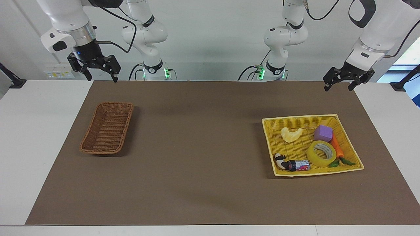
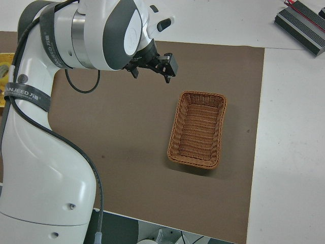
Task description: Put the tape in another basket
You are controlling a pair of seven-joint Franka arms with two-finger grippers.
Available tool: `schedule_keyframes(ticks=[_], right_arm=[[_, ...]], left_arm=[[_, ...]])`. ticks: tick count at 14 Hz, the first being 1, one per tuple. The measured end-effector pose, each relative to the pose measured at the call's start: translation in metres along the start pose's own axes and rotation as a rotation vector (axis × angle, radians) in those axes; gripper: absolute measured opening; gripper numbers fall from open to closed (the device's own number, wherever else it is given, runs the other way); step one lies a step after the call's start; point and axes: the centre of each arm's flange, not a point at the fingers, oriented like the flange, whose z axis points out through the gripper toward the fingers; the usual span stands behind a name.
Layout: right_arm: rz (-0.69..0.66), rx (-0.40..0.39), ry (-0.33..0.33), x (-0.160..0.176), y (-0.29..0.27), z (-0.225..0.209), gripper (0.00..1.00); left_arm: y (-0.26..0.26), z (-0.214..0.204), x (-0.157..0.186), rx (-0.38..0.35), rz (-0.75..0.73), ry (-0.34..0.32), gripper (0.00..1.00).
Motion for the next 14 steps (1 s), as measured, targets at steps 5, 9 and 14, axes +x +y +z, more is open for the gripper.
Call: schedule_keyframes(ticks=[5,9,14], right_arm=[[0.0,0.0,0.006,0.001,0.0,0.0,1.0],[0.0,0.0,0.006,0.001,0.0,0.0,1.0],[0.0,0.0,0.005,0.001,0.0,0.0,1.0]], left_arm=[[-0.037,0.063,0.007,0.0,-0.062,0.036,1.0],[-0.043,0.106,0.021,-0.007,-0.076,0.026,1.0],[-0.047,0.18,0.05,-0.025,-0.131,-0.012,1.0]])
